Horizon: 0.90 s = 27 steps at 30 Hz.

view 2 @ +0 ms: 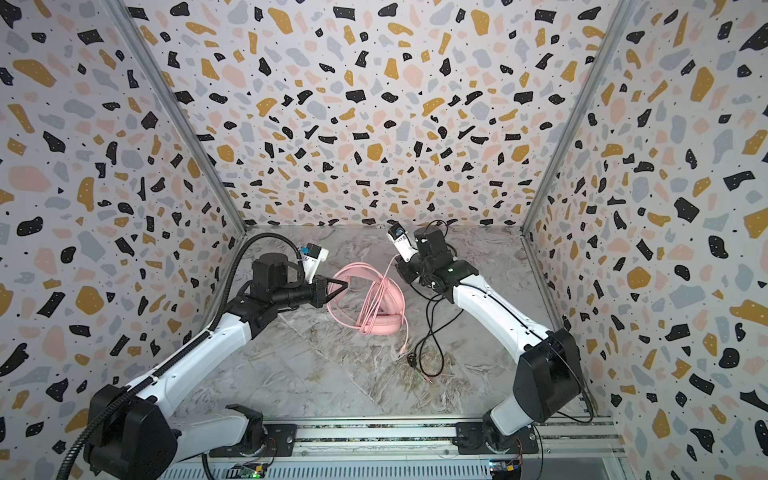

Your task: Wrap the headphones

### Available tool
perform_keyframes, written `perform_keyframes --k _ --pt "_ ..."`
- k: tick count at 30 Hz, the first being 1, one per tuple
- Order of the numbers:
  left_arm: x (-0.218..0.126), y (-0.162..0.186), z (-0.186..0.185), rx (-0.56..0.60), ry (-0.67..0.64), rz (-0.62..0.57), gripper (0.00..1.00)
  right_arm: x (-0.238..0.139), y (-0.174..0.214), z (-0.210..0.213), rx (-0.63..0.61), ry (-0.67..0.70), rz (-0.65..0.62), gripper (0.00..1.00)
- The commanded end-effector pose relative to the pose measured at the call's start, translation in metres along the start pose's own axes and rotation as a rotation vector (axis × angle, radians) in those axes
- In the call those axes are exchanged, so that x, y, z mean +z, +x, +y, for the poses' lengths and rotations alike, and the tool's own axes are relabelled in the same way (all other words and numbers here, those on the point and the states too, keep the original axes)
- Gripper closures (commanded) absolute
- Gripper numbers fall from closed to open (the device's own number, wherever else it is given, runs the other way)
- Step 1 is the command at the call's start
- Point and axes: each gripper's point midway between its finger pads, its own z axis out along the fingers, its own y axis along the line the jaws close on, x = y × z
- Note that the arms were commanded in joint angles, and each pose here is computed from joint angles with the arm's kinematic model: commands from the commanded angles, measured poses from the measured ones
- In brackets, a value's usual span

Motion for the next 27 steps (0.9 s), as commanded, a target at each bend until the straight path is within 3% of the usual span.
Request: perform_keyframes --k 1,16,27 --pt "-0.013 -0.016 -0.047 0.055 0.188 -0.04 1.0 -0.008 -0.024 0.003 0.046 -0.112 -0.137 0.77" --pt "-0.039 -0.048 -0.099 0.081 0.37 -0.119 1.0 -0.035 -0.008 0.012 0.129 -0.445 -0.21 0.65" --pt "-0.048 -0.063 -0.117 0.094 0.433 -0.136 1.0 -0.04 -0.004 0.02 0.151 -0.532 -0.207 0.46"
